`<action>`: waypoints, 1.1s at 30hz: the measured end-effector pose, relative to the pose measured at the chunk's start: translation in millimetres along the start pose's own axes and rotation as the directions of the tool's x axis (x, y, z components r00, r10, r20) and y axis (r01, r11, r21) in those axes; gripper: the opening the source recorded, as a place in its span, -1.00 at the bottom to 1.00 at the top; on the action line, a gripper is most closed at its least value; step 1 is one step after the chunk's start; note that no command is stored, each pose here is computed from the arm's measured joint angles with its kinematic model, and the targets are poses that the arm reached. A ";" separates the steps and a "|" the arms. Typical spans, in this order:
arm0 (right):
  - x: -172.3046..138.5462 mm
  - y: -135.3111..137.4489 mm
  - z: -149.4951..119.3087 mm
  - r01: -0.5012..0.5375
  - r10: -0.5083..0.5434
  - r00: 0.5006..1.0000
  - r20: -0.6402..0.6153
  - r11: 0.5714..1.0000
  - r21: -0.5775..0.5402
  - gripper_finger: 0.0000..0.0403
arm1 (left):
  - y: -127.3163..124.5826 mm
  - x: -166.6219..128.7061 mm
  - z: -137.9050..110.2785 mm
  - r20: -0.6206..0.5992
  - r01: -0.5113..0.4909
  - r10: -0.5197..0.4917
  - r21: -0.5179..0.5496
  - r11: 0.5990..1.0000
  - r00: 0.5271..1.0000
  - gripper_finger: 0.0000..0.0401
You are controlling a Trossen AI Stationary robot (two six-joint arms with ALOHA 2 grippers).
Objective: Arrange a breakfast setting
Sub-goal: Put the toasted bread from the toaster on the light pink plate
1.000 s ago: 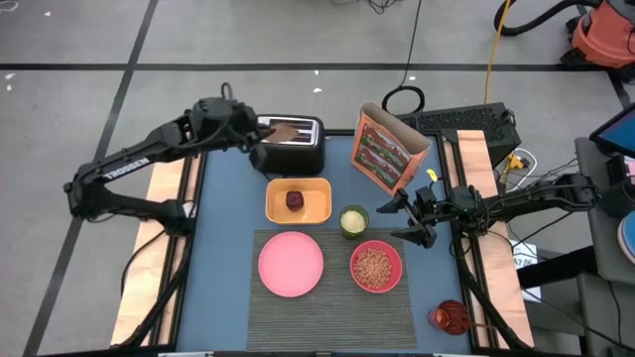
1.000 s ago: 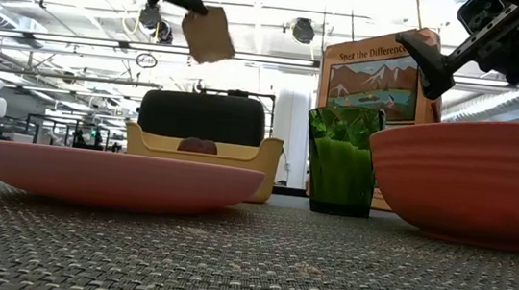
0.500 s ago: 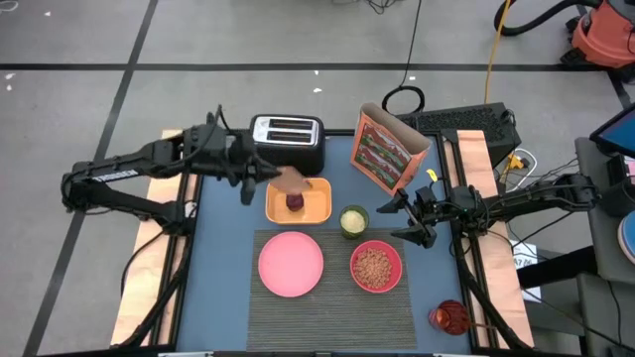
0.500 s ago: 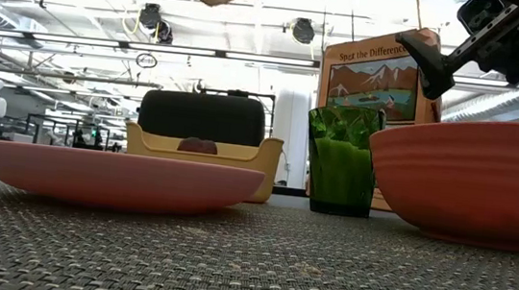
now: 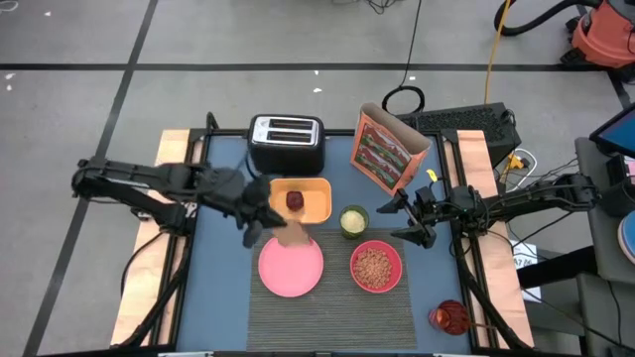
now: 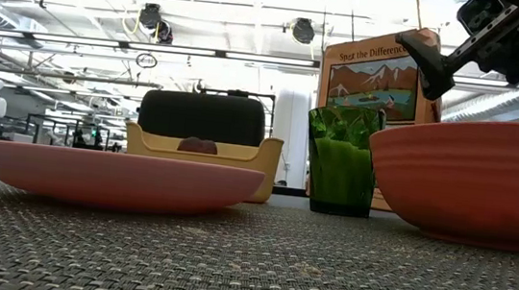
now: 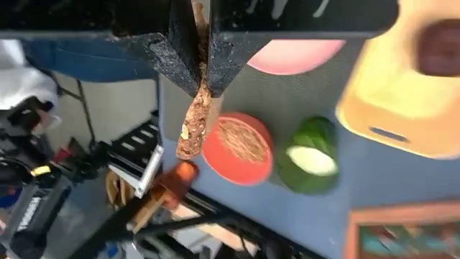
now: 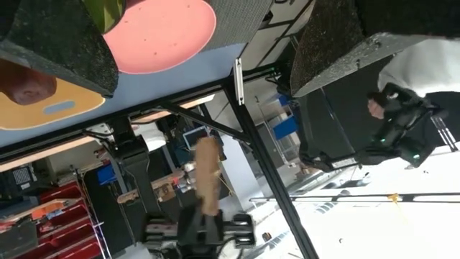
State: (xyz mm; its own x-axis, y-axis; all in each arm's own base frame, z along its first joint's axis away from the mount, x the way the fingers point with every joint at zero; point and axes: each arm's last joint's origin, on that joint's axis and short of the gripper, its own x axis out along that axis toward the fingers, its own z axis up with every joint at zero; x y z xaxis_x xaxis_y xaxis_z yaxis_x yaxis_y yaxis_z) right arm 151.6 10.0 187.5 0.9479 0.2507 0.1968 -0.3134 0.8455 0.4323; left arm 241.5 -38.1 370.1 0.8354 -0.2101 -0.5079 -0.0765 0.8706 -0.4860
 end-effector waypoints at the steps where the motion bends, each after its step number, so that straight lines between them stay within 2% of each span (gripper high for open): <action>1: 0.0 -0.2 -0.3 0.001 -0.001 1.000 -0.002 1.000 0.001 0.99 | -2.9 6.0 -3.1 -0.024 0.003 -0.004 -0.014 1.000 1.000 -0.93; 8: -0.1 -0.4 -0.8 0.004 -0.004 1.000 -0.007 1.000 0.002 0.99 | -18.3 49.9 -28.7 -0.203 -0.011 -0.005 -0.077 0.997 0.979 -0.93; 14: -0.1 -0.5 -0.8 0.004 -0.004 1.000 -0.008 1.000 0.002 0.99 | -24.2 79.8 -47.2 -0.316 -0.018 -0.004 -0.068 0.998 0.949 -0.93; 21: -0.1 -0.4 -0.9 0.003 -0.003 1.000 -0.009 1.000 0.003 0.99 | -19.0 108.4 -61.4 -0.396 -0.070 0.044 -0.052 0.996 0.917 -0.93; 26: -0.1 -0.4 -1.0 0.001 -0.001 1.000 -0.010 1.000 0.003 0.99 | -15.0 121.9 -69.3 -0.462 -0.054 0.033 -0.032 0.998 0.886 -0.93; 33: 0.0 -0.5 -1.2 0.002 -0.002 1.000 -0.013 1.000 0.003 0.99 | -3.8 138.5 -74.9 -0.497 -0.093 0.076 -0.009 0.996 0.864 -0.93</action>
State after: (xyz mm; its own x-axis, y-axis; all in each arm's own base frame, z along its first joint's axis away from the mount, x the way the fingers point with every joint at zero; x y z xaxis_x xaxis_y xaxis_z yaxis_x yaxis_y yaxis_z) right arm 151.8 10.1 186.2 0.9492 0.2549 0.1846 -0.3115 0.8445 0.4357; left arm 316.7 -103.8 248.3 0.4458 -0.3364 -0.8295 -0.1591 0.8822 -0.4433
